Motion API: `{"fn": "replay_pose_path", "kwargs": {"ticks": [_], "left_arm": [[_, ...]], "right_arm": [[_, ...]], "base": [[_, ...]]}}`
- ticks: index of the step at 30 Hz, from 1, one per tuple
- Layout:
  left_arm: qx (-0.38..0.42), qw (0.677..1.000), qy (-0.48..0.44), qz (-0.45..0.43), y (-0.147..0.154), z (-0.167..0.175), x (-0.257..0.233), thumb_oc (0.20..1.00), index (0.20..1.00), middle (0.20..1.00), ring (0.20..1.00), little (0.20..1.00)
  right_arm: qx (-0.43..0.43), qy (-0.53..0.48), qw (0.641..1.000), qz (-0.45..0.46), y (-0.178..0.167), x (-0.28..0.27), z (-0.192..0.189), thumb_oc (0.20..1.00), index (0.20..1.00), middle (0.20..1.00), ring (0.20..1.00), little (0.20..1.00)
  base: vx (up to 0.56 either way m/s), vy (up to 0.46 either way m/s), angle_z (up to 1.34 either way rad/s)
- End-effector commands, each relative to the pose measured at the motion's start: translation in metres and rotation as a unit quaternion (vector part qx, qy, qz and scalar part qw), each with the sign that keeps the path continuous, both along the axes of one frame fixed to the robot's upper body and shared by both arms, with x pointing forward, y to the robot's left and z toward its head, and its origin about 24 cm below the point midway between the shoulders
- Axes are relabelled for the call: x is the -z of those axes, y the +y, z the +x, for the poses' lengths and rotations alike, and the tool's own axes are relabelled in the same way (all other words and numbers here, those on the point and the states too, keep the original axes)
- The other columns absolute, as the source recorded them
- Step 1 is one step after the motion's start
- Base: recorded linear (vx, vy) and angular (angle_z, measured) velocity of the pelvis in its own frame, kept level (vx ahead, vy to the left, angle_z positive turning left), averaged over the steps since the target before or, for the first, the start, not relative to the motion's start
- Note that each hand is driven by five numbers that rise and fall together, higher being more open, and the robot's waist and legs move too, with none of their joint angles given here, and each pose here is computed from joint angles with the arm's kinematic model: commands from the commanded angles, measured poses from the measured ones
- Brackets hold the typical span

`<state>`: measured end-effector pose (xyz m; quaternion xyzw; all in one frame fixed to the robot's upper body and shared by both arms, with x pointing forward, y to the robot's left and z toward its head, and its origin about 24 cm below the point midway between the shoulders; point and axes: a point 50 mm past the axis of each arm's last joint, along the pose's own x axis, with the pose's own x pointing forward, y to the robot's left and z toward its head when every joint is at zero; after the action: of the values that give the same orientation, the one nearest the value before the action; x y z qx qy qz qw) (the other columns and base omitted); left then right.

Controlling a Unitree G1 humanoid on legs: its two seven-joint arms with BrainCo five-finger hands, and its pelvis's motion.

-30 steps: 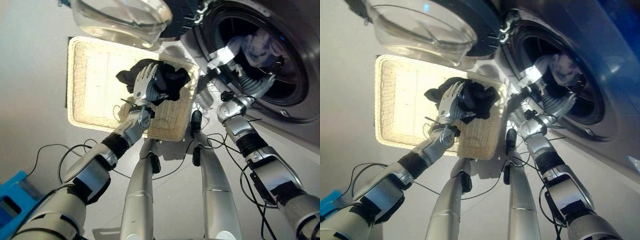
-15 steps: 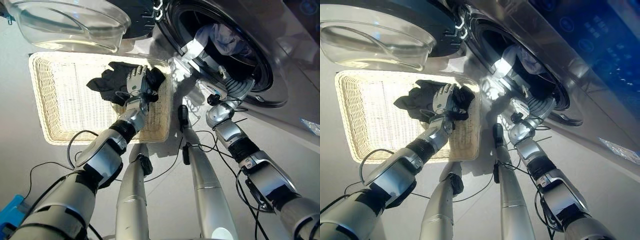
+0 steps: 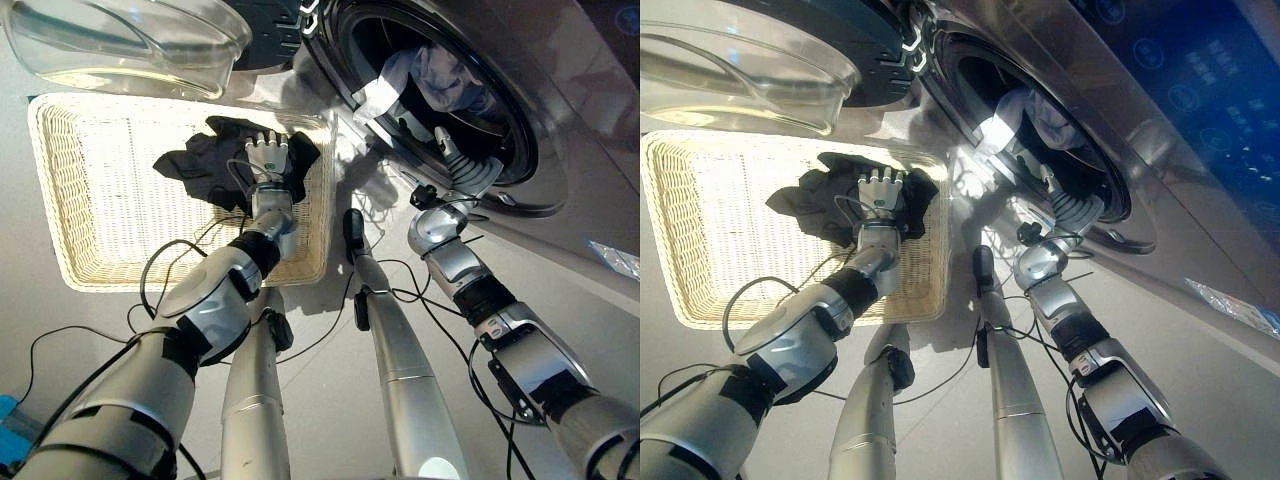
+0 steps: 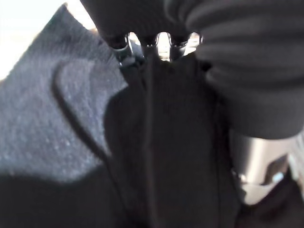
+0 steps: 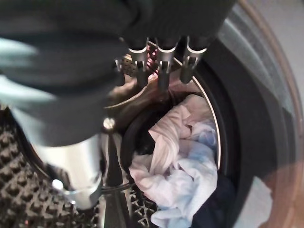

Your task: Put the clothes into the washing machine.

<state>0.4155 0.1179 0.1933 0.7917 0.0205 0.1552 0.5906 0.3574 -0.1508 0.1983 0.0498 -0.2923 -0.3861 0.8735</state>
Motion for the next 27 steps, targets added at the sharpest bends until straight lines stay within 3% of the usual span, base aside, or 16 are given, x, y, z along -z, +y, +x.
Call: {"fn": "replay_pose_path", "kwargs": {"ticks": [1, 8, 9, 10, 11, 23, 27], "left_arm": [[-0.220, 0.970, 0.105, 0.001, 0.097, -0.014, 0.030, 1.000, 1.000, 1.000, 1.000, 1.000], [-0.207, 0.968, 0.115, 0.085, 0.094, -0.012, 0.028, 1.000, 1.000, 1.000, 1.000, 1.000], [-0.200, 0.968, 0.119, 0.094, 0.092, -0.011, 0.029, 0.915, 0.915, 0.915, 0.915, 0.915], [-0.200, 0.968, 0.119, 0.094, 0.092, -0.011, 0.029, 0.915, 0.915, 0.915, 0.915, 0.915], [-0.183, 0.970, 0.115, 0.107, 0.090, -0.010, 0.028, 0.200, 0.200, 0.200, 0.200, 0.200], [-0.021, 0.996, -0.011, 0.087, 0.082, -0.002, 0.017, 0.200, 0.200, 0.200, 0.200, 0.200], [0.017, 0.998, -0.056, 0.030, 0.087, -0.003, 0.017, 0.200, 0.200, 0.200, 0.200, 0.200]], "right_arm": [[-0.001, -0.048, 0.998, 0.045, -0.009, -0.015, -0.005, 1.000, 1.000, 1.000, 1.000, 1.000], [-0.011, -0.040, 0.996, 0.076, -0.011, -0.008, -0.003, 1.000, 1.000, 1.000, 1.000, 1.000], [-0.011, -0.040, 0.996, 0.081, -0.011, -0.007, -0.003, 1.000, 1.000, 1.000, 1.000, 1.000], [-0.011, -0.040, 0.996, 0.081, -0.011, -0.007, -0.003, 1.000, 1.000, 1.000, 1.000, 1.000], [-0.010, -0.040, 0.996, 0.084, -0.010, -0.006, -0.004, 1.000, 1.000, 1.000, 1.000, 1.000], [-0.004, -0.052, 0.994, 0.094, -0.025, -0.002, -0.008, 1.000, 1.000, 1.000, 1.000, 1.000], [-0.004, -0.056, 0.994, 0.089, -0.028, -0.001, -0.010, 1.000, 1.000, 1.000, 1.000, 1.000]], "base": [[-0.01, -0.041, 0.02], [0.00, -0.043, 0.06], [0.00, -0.032, 0.05], [0.00, 0.000, 0.00], [0.00, 0.000, 0.00], [0.00, 0.010, 0.05], [0.00, 0.048, 0.06]]}}
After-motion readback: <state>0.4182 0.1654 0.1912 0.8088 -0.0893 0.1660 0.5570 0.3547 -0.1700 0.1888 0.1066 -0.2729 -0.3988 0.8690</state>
